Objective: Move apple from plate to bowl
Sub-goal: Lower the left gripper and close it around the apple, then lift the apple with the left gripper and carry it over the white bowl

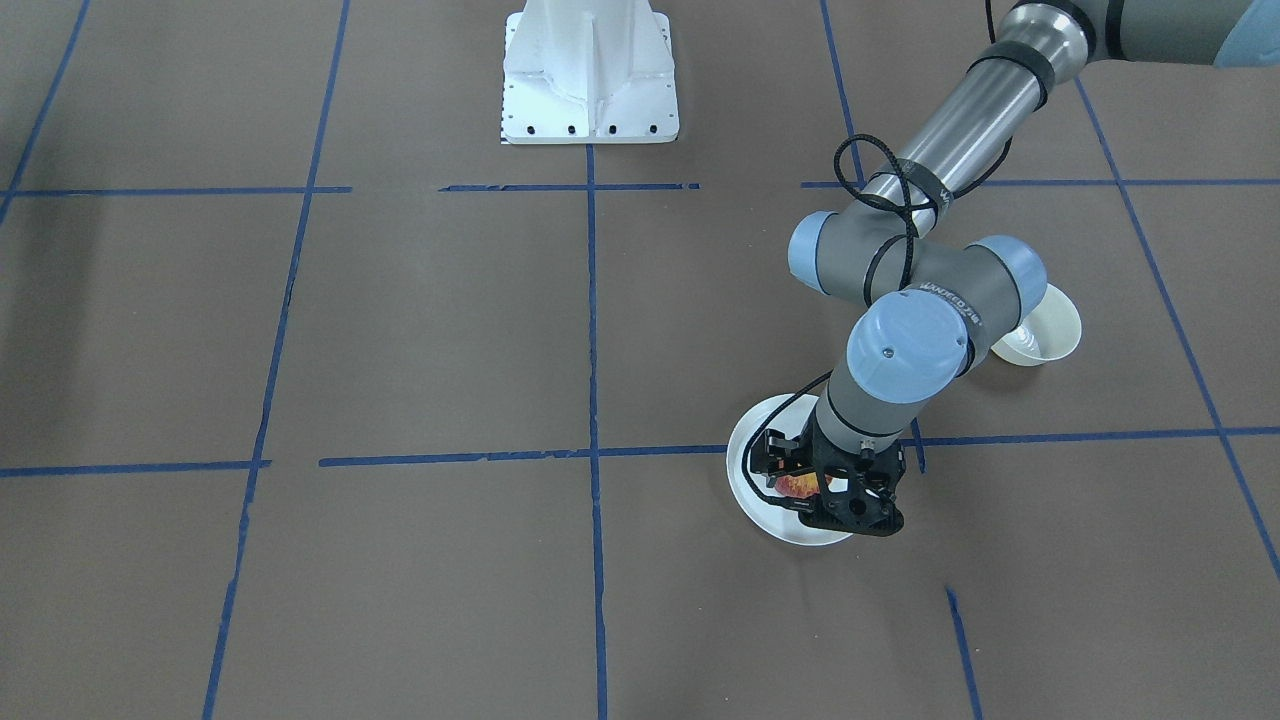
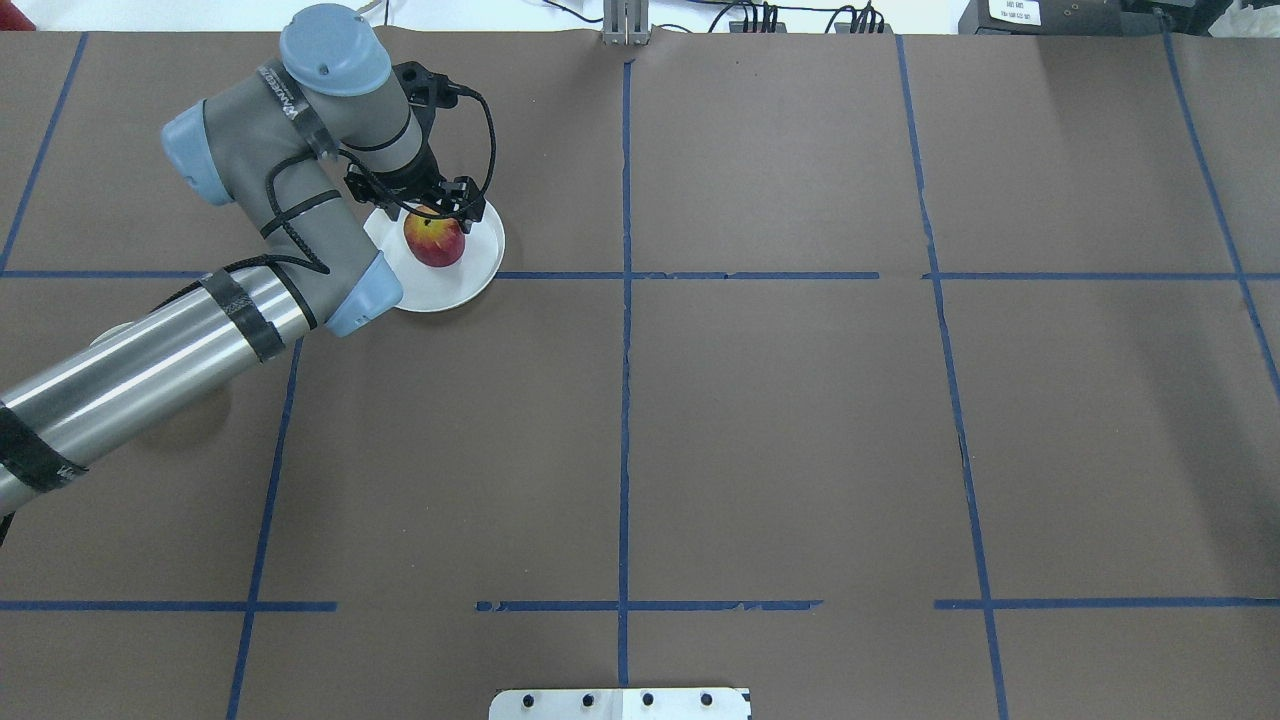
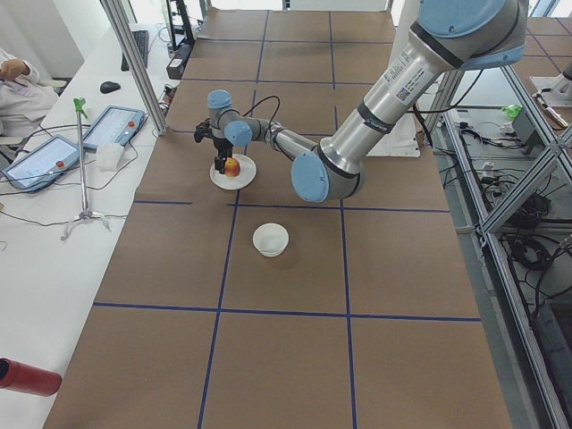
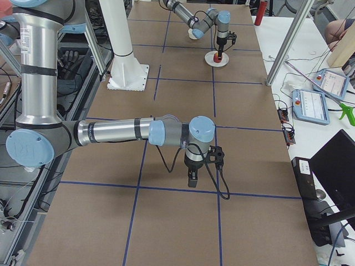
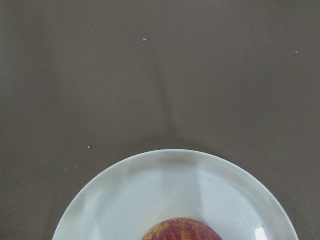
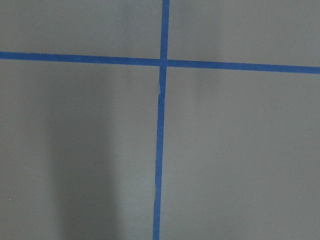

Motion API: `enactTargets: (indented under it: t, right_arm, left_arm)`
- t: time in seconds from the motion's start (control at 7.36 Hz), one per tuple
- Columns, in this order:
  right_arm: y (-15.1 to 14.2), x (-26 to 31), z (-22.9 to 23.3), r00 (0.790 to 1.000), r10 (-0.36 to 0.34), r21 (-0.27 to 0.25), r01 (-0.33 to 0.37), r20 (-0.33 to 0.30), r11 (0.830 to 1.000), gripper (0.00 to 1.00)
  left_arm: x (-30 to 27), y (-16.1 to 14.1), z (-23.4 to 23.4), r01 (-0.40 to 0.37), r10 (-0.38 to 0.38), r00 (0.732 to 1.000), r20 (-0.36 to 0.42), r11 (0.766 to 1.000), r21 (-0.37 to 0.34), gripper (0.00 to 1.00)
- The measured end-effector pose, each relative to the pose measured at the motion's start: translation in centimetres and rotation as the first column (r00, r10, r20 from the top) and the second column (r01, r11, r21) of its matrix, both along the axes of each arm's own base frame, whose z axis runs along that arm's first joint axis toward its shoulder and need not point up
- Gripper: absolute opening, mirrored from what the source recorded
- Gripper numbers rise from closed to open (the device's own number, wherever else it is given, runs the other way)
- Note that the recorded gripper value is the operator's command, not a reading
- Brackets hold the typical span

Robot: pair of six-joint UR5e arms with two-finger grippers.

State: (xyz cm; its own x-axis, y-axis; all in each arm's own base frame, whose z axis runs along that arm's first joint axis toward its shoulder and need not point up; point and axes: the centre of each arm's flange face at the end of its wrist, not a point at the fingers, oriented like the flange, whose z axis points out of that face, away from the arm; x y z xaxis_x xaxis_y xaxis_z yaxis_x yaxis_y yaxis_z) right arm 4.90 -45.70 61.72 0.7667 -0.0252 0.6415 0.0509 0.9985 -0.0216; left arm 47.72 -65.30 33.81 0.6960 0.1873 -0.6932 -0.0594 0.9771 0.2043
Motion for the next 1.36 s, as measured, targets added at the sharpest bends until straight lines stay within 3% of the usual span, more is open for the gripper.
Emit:
enactTargets:
  t: [0.14,0.27,0.41,0.54,0.95,1.36]
  right_arm:
    - [0.0,0.0,0.0,1.000,0.000,0.000,0.000,0.000,1.000,1.00]
    - [0.0,0.0,0.0,1.000,0.000,0.000,0.000,0.000,1.000,1.00]
    - [0.0,0.0,0.0,1.000,0.000,0.000,0.000,0.000,1.000,1.00]
    - [0.0,0.0,0.0,1.000,0.000,0.000,0.000,0.000,1.000,1.00]
    - [0.0,0.0,0.0,1.000,0.000,0.000,0.000,0.000,1.000,1.00]
    - [0.0,0.0,0.0,1.000,-0.001,0.001,0.001,0.000,1.000,1.00]
  left_arm:
    - [0.3,0.0,0.7,-0.001,0.001,1.000,-0.004,1.000,0.002,0.99]
    - [0.5,0.0,1.0,0.001,-0.001,1.000,-0.009,1.000,0.003,0.78]
    - [0.5,0.0,1.1,0.001,-0.001,1.000,-0.012,1.000,0.003,0.21]
    - [0.6,0.1,1.0,0.000,0.000,1.000,-0.016,1.000,0.004,0.00]
    - [0.1,0.0,0.6,0.000,0.000,1.000,-0.025,1.000,0.009,0.00]
    - [-7.8,0.0,3.8,0.016,-0.015,1.000,-0.013,0.997,0.072,0.00]
